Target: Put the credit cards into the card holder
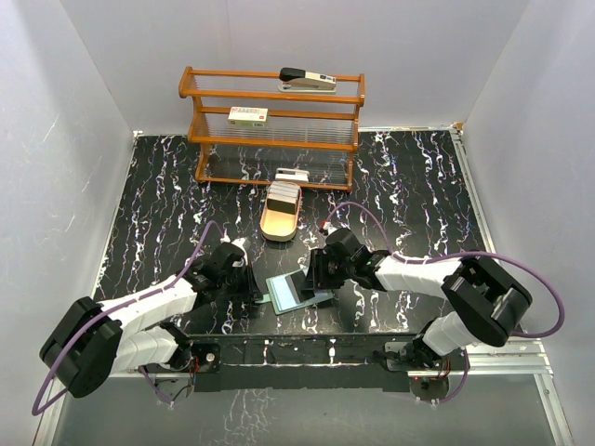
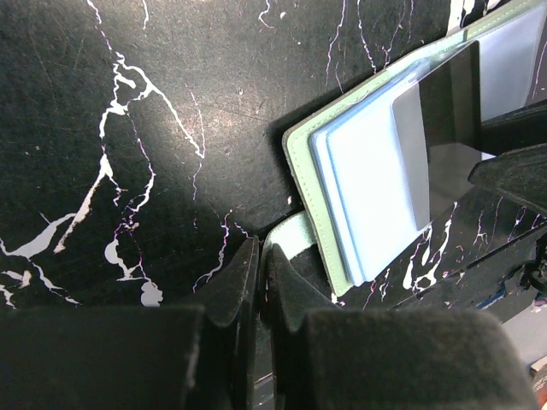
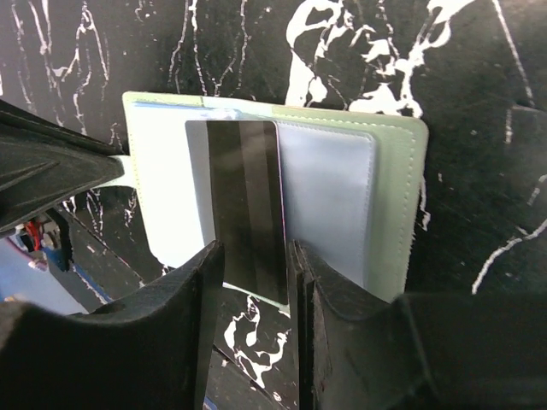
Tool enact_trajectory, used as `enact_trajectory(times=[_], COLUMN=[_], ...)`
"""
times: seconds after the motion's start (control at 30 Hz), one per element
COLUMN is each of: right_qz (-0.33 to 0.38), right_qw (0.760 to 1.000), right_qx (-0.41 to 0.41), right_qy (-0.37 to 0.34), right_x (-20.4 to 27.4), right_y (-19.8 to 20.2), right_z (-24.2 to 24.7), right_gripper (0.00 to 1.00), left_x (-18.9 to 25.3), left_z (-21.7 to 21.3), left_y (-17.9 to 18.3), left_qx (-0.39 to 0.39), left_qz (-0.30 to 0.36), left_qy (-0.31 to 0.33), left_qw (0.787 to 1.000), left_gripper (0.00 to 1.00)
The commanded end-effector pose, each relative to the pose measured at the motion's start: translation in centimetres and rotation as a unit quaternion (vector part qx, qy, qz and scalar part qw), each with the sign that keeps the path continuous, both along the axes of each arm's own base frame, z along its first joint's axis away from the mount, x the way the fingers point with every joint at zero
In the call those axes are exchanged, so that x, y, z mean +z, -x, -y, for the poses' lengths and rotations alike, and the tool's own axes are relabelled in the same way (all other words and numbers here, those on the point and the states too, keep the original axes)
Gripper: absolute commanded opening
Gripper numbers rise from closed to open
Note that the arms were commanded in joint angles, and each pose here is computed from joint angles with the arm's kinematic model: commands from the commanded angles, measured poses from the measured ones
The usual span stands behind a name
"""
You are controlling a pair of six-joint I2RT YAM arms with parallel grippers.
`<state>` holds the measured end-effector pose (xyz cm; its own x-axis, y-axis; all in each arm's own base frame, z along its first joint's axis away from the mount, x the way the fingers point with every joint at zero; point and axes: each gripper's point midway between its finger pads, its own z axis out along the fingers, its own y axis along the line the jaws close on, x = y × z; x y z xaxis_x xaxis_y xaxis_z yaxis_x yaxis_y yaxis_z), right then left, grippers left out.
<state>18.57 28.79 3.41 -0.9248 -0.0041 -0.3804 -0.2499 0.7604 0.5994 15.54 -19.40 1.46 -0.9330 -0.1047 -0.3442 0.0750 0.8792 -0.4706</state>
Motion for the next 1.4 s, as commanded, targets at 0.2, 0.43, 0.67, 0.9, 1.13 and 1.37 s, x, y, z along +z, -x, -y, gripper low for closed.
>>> enact_trajectory(times=[0.2,0.43,0.67,0.9,1.13,1.37], right_qz=[0.024,0.024,0.025,0.034,0.021,0.021], right_qw=[0.999,0.999,0.998,0.996,0.995,0.995], right_qx=[0.005,0.023,0.048,0.073,0.084,0.074], right_qy=[0.046,0.031,0.009,-0.022,-0.044,-0.069], right_x=[0.9,0.7,0.7,1.7,2.0,3.2], right_y=[-0.8,-0.8,-0.6,-0.2,0.6,0.9], right_z=[0.8,-0.3,-1.9,-3.9,-5.5,-6.0], right_gripper=[0.40,0.42,0.45,0.45,0.44,0.38], left_x=[-0.4,-0.4,-0.2,-0.3,-0.3,-0.2], left_z=[-0.1,0.2,0.4,0.5,0.6,0.5], left_y=[0.4,0.3,0.2,0.1,0.2,0.1], left_qx=[-0.007,-0.010,-0.013,-0.014,-0.011,-0.017], left_qz=[-0.008,-0.011,-0.011,-0.008,-0.009,-0.006], left_qy=[-0.007,-0.003,-0.001,-0.001,0.005,0.002], left_qw=[1.000,1.000,1.000,1.000,1.000,1.000], left_gripper=[0.00,0.00,0.00,0.00,0.00,0.00])
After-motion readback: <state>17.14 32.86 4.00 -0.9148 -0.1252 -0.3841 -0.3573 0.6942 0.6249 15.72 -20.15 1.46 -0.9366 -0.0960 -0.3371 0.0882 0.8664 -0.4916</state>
